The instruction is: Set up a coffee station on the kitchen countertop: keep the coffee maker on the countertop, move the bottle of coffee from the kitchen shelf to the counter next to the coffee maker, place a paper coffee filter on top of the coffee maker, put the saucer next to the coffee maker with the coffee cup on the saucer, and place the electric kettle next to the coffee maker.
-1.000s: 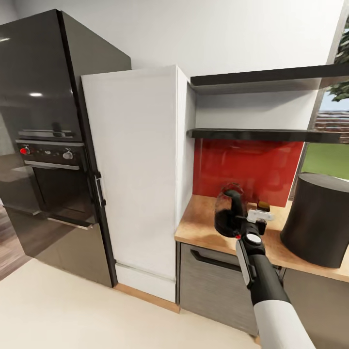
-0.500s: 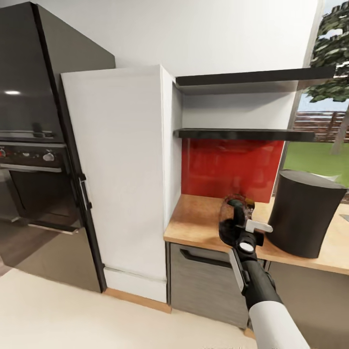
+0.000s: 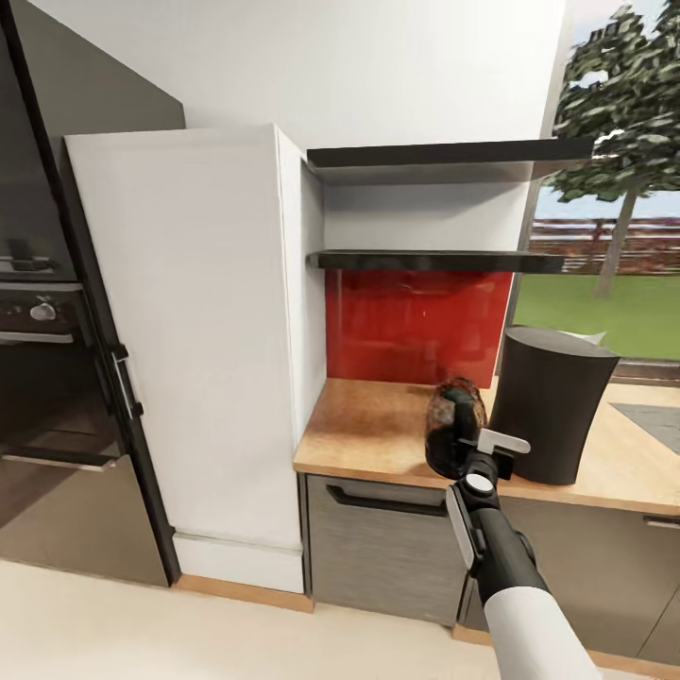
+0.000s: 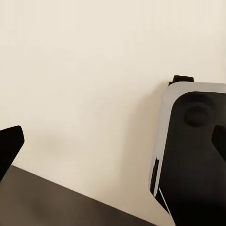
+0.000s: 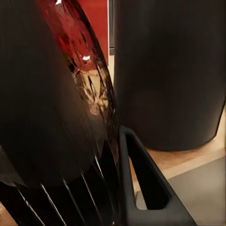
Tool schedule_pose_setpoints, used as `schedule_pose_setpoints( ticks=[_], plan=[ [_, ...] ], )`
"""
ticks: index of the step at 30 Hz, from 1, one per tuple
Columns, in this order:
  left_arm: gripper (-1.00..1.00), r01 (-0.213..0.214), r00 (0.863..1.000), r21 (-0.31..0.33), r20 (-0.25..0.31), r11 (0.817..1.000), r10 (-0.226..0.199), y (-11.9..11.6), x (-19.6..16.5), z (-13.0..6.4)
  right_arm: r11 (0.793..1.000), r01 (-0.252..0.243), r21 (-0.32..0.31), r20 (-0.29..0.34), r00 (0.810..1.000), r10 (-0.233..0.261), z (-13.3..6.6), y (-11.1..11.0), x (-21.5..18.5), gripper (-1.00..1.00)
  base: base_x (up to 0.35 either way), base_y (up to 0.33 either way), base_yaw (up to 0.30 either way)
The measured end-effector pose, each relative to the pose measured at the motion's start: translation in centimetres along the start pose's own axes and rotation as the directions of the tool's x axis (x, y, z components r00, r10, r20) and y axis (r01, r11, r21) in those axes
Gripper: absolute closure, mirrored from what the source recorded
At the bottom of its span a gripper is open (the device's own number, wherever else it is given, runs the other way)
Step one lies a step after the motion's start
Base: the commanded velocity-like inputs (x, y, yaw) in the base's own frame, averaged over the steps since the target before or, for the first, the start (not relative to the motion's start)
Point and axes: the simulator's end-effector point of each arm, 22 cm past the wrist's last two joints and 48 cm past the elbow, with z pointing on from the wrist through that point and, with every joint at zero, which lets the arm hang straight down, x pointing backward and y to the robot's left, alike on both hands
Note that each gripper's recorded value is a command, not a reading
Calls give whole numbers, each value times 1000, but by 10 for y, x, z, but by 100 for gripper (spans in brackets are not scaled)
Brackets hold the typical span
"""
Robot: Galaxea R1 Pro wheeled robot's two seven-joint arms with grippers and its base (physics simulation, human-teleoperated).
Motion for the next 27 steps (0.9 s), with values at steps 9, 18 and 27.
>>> schedule_pose_setpoints(
  ticks=[9,18,27],
  plan=[
    [-100,0,1000,1,0,1000,0,-1,0,0,1000,-8,-9,-6,1000,8,-4,7,1,100,59,0,-1],
    [-100,0,1000,0,1,1000,0,0,0,0,1000,-10,-6,-8,1000,10,-4,6,2,100,91,54,0],
    [-100,0,1000,0,1,1000,0,0,0,0,1000,-10,-7,-8,1000,10,-4,6,2,100,195,242,-117]
  ],
)
